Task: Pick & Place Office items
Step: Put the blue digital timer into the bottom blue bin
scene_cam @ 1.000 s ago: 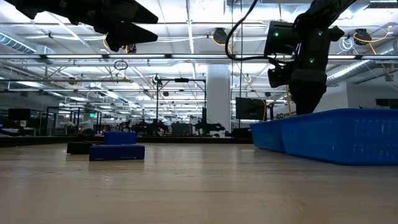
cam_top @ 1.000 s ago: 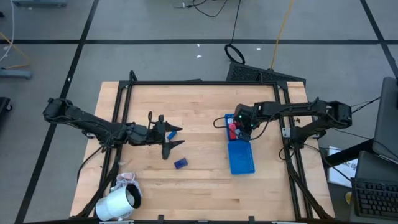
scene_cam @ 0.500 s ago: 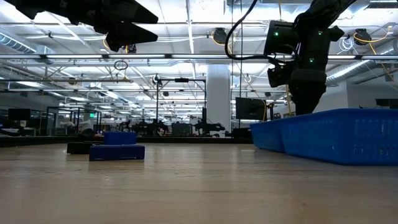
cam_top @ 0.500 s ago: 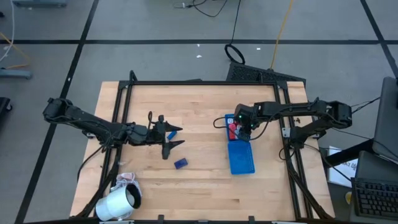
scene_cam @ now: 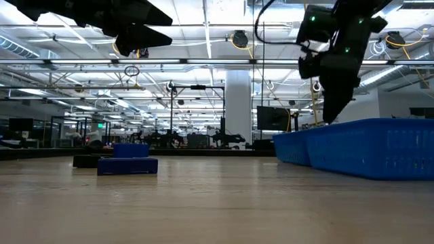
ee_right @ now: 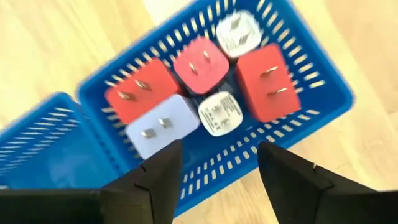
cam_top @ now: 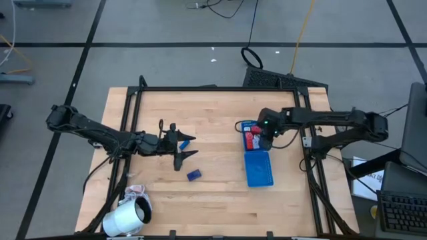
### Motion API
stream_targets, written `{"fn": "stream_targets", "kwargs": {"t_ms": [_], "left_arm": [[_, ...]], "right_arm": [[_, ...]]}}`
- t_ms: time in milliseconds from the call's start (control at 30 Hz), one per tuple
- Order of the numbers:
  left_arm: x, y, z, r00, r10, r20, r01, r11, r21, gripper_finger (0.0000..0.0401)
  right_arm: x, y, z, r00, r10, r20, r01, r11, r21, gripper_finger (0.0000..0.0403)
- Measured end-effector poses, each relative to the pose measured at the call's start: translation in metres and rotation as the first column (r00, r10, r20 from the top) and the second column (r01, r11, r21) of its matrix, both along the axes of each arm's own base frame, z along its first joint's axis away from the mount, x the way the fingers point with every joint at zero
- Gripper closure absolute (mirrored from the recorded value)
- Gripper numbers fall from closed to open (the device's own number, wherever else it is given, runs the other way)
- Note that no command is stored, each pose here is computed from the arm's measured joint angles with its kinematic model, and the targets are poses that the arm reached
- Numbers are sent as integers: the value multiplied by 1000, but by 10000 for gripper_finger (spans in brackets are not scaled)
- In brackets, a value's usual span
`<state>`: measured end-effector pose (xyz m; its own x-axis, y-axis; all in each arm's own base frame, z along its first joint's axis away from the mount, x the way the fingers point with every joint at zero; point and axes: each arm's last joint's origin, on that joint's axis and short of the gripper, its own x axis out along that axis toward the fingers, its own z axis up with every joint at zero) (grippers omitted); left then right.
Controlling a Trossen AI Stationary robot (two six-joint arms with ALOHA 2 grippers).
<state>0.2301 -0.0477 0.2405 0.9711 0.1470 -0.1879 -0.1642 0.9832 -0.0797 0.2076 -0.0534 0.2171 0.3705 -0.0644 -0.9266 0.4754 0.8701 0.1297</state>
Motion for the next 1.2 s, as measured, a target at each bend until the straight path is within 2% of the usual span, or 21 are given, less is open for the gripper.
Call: {"fn": "stream_targets", "kwargs": {"t_ms": [200,333,467,600,700,833,1033,1133,1200], "left_arm": [[0,0,0,1000,0,1,0,1000,-1,132],[0,0,0,1000,0,2,0,1000,0,132],[0,0,1,1000,0,11,0,1000,-3,132],[0,0,1,1000,0,16,0,999,-37,132],[0,-2,1,999,-31,22,34,994,-107,132],[0,-2,0,999,-32,18,34,992,-118,132],[0,-2,-1,1000,-31,2,31,993,-117,132],[-2,-1,-9,997,-20,-73,9,990,-141,132],[-5,0,-16,989,23,-146,-50,981,-186,132]], "right_arm": [[-23,6,33,984,-39,176,43,999,-20,211],[-37,12,56,936,-29,350,51,997,-54,211],[-39,21,66,802,73,593,5,992,-128,212],[-41,32,59,663,152,733,-42,985,-166,211],[-42,39,46,584,203,786,-113,979,-169,211],[-48,47,32,493,252,833,-195,965,-177,212],[-60,53,14,459,288,841,-240,951,-195,223],[-65,55,7,416,295,860,-243,948,-207,232],[-68,56,4,382,298,875,-242,946,-217,237]]}}
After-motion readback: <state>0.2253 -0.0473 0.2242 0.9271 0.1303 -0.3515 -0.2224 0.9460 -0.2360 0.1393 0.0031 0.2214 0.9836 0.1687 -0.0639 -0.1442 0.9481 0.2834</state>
